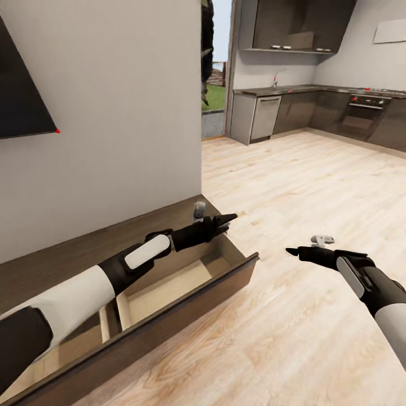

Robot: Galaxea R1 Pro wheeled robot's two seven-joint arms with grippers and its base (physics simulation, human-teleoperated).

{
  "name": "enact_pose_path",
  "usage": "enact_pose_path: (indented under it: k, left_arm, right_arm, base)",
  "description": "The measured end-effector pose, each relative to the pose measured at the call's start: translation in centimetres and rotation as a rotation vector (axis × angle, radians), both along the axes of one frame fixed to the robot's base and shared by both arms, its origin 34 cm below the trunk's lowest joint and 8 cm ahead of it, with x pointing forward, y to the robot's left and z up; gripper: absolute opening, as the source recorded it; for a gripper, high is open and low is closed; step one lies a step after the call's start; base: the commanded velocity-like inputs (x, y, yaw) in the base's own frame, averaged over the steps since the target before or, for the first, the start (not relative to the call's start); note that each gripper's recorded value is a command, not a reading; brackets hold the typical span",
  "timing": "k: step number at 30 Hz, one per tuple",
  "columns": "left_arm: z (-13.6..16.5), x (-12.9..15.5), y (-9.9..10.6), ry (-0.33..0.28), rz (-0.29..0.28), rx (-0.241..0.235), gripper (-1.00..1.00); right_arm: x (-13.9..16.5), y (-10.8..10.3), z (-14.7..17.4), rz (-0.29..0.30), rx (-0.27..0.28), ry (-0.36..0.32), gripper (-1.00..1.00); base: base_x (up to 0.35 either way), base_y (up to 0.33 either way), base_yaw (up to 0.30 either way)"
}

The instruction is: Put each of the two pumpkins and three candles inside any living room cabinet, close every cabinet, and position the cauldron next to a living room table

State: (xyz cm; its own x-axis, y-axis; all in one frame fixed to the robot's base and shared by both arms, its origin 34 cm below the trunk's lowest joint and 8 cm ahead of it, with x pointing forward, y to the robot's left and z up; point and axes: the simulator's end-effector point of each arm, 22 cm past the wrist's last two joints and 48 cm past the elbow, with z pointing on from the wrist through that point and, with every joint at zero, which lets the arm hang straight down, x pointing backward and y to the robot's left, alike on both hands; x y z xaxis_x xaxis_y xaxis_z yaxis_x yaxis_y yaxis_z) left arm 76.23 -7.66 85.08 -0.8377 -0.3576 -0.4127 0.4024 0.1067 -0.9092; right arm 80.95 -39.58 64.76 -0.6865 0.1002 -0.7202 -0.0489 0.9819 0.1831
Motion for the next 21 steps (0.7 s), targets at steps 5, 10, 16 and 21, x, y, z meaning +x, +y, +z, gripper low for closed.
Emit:
enact_pose_path:
  k: [5, 10, 16, 21]
  left_arm:
    - [-4.3, 2.7, 3.6, 0.060, 0.089, 0.086, 1.00]
    - [-9.7, 4.3, 9.6, 0.114, 0.176, 0.211, 1.00]
    - [-22.3, 2.1, 18.3, 0.227, 0.225, 0.547, 1.00]
    - [-25.3, -1.5, 16.3, 0.210, 0.106, 0.655, 1.00]
  right_arm:
    - [1.3, 0.3, -0.2, -0.104, -0.063, -0.046, 1.00]
    - [1.9, 1.8, -0.7, -0.156, -0.091, -0.069, 1.00]
    - [0.5, 4.3, -4.5, -0.137, -0.135, -0.024, 1.00]
    - [-3.7, 3.7, -9.9, -0.135, -0.192, 0.098, 1.00]
  base:
    - [0.000, 0.000, -0.229]
    - [0.000, 0.000, -0.229]
    - [0.000, 0.000, -0.229]
    - [0.000, 0.000, -0.229]
